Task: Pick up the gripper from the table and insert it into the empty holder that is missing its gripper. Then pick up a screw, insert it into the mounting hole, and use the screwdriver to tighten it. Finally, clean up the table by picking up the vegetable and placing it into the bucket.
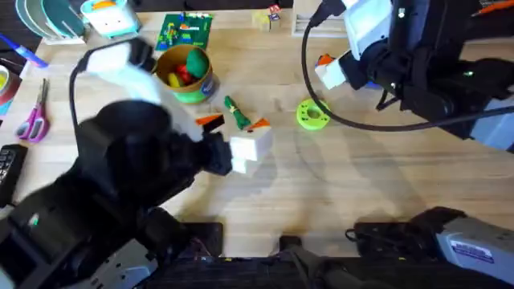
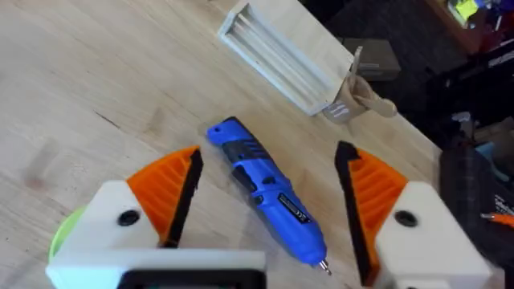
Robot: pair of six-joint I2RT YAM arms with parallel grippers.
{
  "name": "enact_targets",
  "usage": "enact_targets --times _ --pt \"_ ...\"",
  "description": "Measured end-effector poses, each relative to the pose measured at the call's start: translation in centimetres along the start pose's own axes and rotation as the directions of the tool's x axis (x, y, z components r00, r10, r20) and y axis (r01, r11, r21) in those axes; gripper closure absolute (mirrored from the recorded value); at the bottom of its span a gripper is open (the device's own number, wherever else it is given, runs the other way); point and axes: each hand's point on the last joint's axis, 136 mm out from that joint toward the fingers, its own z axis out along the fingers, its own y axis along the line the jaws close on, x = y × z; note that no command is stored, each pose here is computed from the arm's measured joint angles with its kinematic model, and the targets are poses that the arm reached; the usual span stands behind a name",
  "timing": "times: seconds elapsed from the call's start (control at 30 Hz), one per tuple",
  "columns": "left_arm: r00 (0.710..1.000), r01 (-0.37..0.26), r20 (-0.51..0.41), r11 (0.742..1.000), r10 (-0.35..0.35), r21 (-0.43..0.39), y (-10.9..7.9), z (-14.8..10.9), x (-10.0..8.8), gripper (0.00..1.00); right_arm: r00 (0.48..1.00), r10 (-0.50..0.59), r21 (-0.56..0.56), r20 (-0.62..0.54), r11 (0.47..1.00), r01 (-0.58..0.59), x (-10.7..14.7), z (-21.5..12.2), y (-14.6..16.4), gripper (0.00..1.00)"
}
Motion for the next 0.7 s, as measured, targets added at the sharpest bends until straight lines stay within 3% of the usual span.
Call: enact_targets --times 0.1,0.27,0.43,0.53,0.7 --pt "0.999 0.005 -0.046 0.999 -0.006 -0.035 -0.3 1.4 -0.9 0.008 1.000 0.000 0.000 0.000 1.000 0.000 0.0 0.0 0.0 0.007" --pt "0.999 0.006 -0.037 0.999 -0.007 -0.036 -1.5 3.6 -3.2 0.008 1.000 0.000 0.000 0.000 1.000 0.000 0.0 0.0 0.0 0.007" --pt "0.995 0.046 -0.082 0.996 -0.052 -0.070 -1.0 5.5 -2.5 0.008 1.000 0.000 0.000 -0.001 1.000 0.000 0.0 0.0 0.0 0.009" --pt "0.982 0.102 -0.147 0.986 -0.121 -0.132 0.1 6.7 -1.4 0.008 1.000 0.000 0.000 -0.002 1.000 0.000 0.0 0.0 0.0 0.007" --pt "0.933 0.177 -0.252 0.936 -0.259 -0.305 2.3 8.7 -0.5 0.008 1.000 0.000 0.000 -0.001 1.000 0.000 0.0 0.0 0.0 0.007"
